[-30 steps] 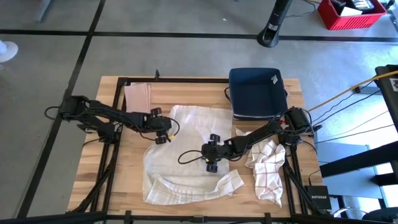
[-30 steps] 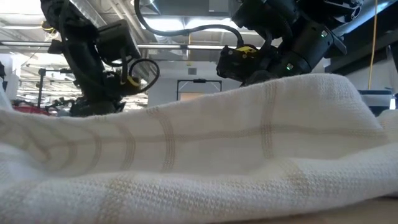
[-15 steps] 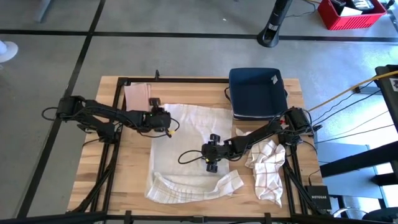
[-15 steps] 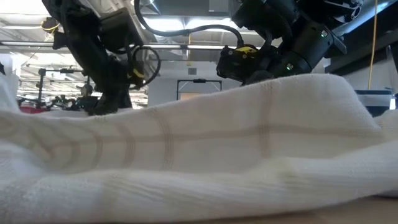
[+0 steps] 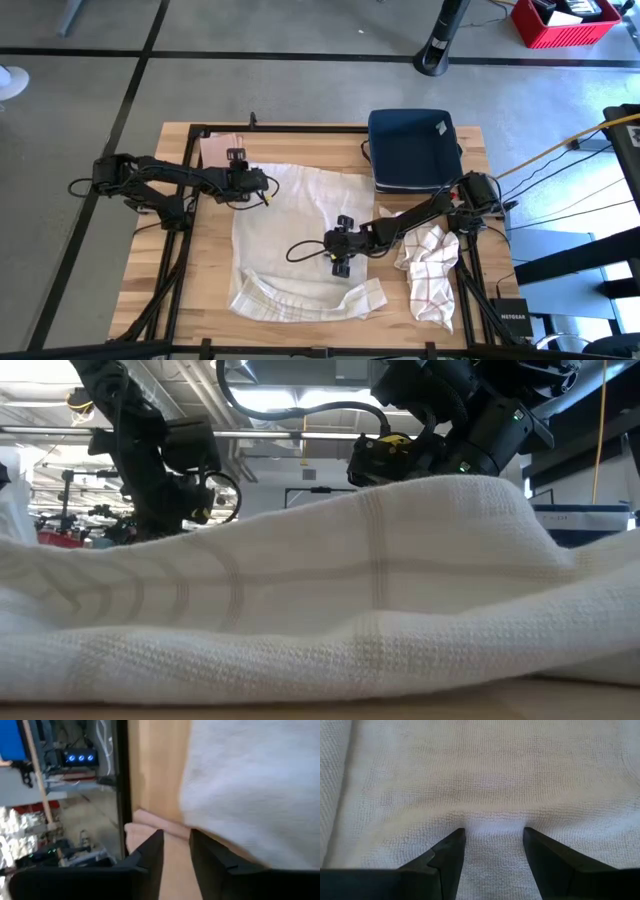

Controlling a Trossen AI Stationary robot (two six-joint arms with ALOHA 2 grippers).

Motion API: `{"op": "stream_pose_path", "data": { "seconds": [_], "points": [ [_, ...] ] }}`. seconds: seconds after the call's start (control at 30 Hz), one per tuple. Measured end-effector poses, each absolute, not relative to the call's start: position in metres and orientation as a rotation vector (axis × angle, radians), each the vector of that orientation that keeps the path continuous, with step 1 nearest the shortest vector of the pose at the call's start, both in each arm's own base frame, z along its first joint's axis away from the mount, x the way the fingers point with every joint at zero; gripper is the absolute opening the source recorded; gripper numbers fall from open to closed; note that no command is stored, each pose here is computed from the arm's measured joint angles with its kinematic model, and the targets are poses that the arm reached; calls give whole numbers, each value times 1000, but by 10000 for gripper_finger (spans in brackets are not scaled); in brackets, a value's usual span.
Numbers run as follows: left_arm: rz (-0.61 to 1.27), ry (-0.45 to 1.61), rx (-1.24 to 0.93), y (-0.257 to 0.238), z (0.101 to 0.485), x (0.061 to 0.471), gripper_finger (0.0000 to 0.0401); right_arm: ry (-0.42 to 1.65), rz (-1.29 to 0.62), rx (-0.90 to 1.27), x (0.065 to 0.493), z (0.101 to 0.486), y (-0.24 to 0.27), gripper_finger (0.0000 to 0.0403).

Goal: Fold towel
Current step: Fold the white patterned towel

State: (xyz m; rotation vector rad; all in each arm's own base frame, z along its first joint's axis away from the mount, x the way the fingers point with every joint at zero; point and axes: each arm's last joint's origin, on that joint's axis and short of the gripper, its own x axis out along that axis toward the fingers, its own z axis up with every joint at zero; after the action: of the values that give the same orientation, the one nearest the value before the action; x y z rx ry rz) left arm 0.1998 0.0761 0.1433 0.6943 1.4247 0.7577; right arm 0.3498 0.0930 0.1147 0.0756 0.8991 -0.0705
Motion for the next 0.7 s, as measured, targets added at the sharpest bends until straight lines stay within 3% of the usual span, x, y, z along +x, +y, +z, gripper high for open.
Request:
{"op": "stream_pose_path", "data": {
  "seconds": [0.23, 0.47, 0.53, 0.7],
  "points": [
    [839, 1379, 612, 69, 173, 210, 144, 899, -71, 77, 350, 115, 93, 204],
    [723, 1004, 205, 47, 220, 211, 147, 898, -71, 79, 350, 115, 93, 204],
    [734, 945, 88, 47, 216, 206, 144, 895, -72, 81, 350, 115, 93, 204],
    [708, 1050, -99, 42, 168, 188, 141, 893, -79, 97, 350, 115, 93, 204]
  ]
}}
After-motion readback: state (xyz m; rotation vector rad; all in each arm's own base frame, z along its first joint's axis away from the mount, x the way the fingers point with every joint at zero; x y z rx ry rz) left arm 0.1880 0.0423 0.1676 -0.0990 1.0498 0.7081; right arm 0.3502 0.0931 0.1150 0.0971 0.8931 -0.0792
